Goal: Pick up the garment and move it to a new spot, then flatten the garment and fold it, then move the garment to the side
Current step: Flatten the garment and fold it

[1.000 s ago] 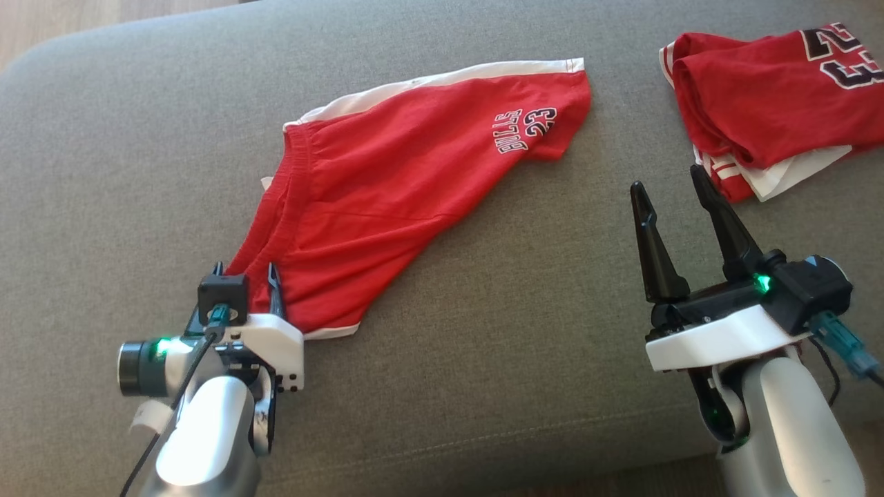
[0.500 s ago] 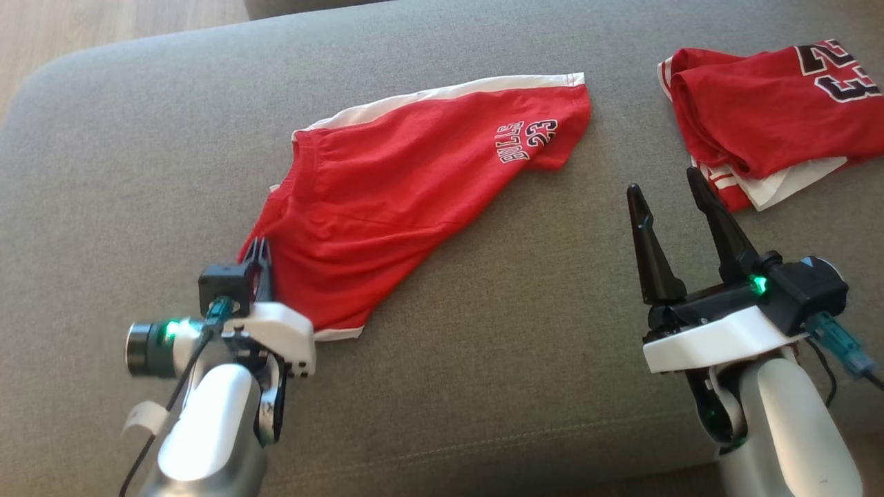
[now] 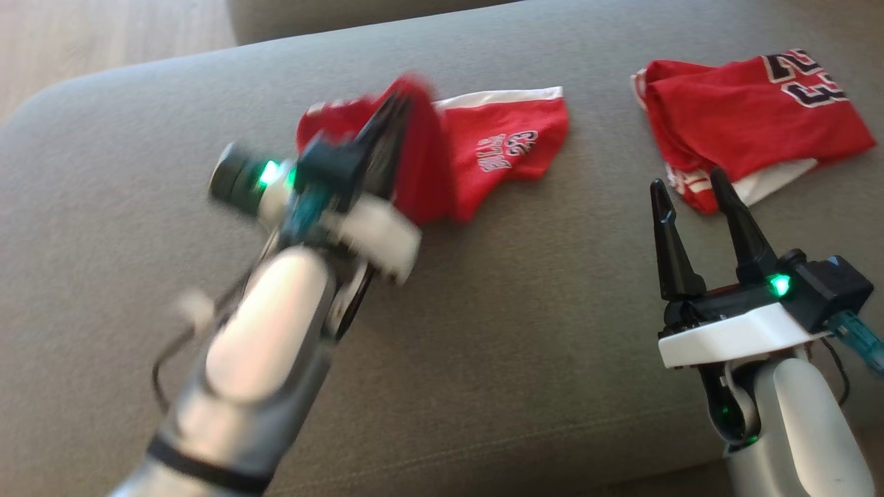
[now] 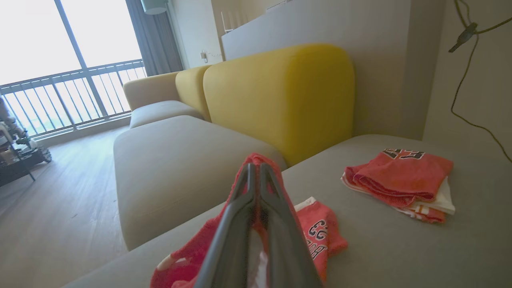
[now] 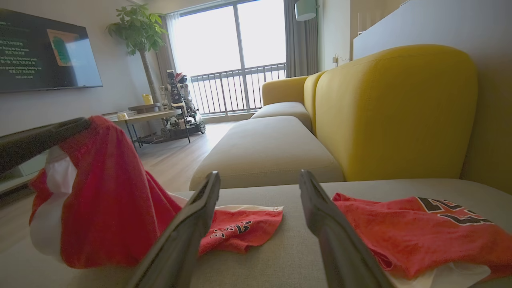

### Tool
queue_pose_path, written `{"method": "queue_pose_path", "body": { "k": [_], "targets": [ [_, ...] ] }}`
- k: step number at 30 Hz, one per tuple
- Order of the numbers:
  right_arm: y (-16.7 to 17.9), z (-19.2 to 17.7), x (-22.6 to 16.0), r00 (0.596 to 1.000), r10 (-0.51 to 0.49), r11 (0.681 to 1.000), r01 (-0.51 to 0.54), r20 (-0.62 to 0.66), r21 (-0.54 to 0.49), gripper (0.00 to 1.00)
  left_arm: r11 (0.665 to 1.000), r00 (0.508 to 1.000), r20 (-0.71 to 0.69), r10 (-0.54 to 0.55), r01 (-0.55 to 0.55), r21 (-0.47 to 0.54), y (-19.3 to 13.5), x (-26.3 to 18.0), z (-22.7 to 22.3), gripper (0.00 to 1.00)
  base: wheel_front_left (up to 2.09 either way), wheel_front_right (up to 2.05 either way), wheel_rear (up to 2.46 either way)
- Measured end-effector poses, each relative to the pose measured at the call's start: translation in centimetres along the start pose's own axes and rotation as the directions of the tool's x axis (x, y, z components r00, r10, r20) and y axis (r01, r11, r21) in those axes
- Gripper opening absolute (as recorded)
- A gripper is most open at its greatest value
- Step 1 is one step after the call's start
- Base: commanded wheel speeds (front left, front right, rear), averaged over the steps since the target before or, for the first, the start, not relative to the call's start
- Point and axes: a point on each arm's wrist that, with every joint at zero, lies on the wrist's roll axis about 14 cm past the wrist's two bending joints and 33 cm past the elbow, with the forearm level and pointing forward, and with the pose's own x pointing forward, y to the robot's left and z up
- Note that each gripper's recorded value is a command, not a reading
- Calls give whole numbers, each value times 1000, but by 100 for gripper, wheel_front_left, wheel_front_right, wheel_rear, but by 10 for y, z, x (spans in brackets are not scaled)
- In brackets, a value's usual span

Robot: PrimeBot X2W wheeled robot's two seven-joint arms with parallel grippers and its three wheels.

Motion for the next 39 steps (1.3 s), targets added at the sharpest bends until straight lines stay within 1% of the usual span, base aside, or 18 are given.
{"method": "queue_pose_path", "body": {
  "k": [1,5,7,9,11,12,14,15,16,18,19,20,22,24,27,30,34,39],
  "targets": [
    [-2,1,-1,1000,-6,1000,6,2,2,100,999,999,29,-35,35,1,-8,10,14,0,0,0,0],
    [-15,10,-10,999,-50,999,49,21,22,100,987,980,136,-144,151,-48,-37,40,68,0,0,0,0],
    [-26,16,-17,996,-88,995,87,33,42,100,966,958,200,-206,231,-116,-61,47,98,0,0,0,0],
    [-37,22,-24,991,-126,991,124,45,54,100,941,932,272,-241,292,-168,-82,50,131,0,0,0,0],
    [-45,25,-29,987,-151,987,148,51,56,100,927,900,361,-243,325,-187,-92,52,167,0,0,0,0],
    [-47,26,-32,986,-159,986,156,54,55,100,927,883,404,-236,330,-180,-94,52,185,0,0,0,0],
    [-51,25,-35,984,-171,984,168,49,55,100,940,861,465,-206,306,-150,-87,56,211,0,0,0,0],
    [-52,23,-36,984,-175,983,173,43,55,100,947,860,476,-184,284,-148,-81,58,216,0,0,0,0],
    [-53,22,-36,983,-180,983,177,40,56,100,953,870,466,-161,260,-156,-74,62,213,0,0,0,0],
    [-53,19,-34,983,-179,983,177,34,58,100,966,908,401,-122,201,-161,-57,70,187,0,0,0,0],
    [-48,15,-29,986,-165,985,163,27,62,100,979,948,307,-81,134,-155,-34,73,145,0,0,0,0],
    [-47,13,-27,987,-159,986,157,23,63,100,983,965,252,-67,108,-150,-23,71,121,0,0,0,0],
    [-43,9,-21,989,-148,987,147,16,65,100,990,991,134,-26,44,-137,2,60,69,0,0,0,0],
    [-39,4,-14,991,-133,989,132,9,60,100,993,999,13,31,-29,-118,28,44,19,0,0,0,0],
    [-28,-6,-4,995,-96,994,96,-9,58,100,988,977,-171,125,-137,-64,68,12,-48,0,0,0,0],
    [-16,-16,4,998,-59,996,61,-30,65,100,980,942,-286,178,-197,-38,90,-15,-90,0,0,0,0],
    [-1,-21,18,999,-11,998,13,-31,65,100,974,927,-323,189,-220,-60,94,-28,-108,0,0,0,0],
    [8,-27,24,999,16,998,-13,-39,64,100,965,911,-358,205,-250,-84,93,-45,-122,0,0,0,0]
  ]
}}
